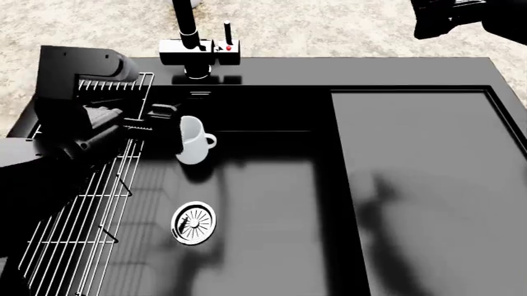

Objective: Pick the cup and bowl from the sink and place them on the counter for drying.

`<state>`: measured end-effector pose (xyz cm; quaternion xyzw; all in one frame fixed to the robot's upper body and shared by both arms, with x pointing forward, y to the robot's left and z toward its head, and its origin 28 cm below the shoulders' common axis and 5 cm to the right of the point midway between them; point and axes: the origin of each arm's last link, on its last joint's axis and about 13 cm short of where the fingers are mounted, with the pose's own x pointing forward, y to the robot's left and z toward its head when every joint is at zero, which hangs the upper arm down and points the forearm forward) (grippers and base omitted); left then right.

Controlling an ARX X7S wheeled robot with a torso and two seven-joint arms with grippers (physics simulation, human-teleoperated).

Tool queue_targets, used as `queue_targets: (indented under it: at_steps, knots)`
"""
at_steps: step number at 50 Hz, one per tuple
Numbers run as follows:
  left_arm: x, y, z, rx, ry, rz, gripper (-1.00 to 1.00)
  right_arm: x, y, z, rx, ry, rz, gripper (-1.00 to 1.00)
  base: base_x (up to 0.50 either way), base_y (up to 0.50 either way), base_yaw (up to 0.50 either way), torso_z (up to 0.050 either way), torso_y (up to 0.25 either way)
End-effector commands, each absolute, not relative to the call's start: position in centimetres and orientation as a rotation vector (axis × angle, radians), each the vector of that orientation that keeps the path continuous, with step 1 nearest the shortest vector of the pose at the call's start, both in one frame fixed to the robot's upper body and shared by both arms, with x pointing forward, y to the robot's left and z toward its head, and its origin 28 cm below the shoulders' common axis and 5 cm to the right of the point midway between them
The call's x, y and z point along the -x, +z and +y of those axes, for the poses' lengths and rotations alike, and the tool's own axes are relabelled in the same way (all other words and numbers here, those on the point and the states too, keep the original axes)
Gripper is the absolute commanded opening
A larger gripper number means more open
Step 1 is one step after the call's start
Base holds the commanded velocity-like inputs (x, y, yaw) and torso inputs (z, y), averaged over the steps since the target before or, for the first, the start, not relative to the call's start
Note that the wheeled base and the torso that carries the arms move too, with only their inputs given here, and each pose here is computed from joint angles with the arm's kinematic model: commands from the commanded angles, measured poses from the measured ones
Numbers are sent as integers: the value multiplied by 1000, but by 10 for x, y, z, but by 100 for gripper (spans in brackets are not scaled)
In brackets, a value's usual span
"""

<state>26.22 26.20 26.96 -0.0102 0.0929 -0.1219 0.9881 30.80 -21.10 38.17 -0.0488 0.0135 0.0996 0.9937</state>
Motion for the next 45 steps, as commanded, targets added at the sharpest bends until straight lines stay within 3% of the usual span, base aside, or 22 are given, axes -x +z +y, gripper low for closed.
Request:
queue_targets:
  at_steps: [1, 26, 45]
  knots:
    - [-290, 277, 239, -71, -342, 250, 100, -307, 375, -200, 106, 267, 63, 100, 0, 0, 0, 0, 0]
    - [-336, 265, 222, -139, -400, 417, 100, -312, 366, -197, 68, 281, 81, 100, 0, 0, 0, 0, 0]
    - [-356, 260, 214, -231, -234, 445, 100, -313, 367, -196, 52, 287, 95, 100, 0, 0, 0, 0, 0]
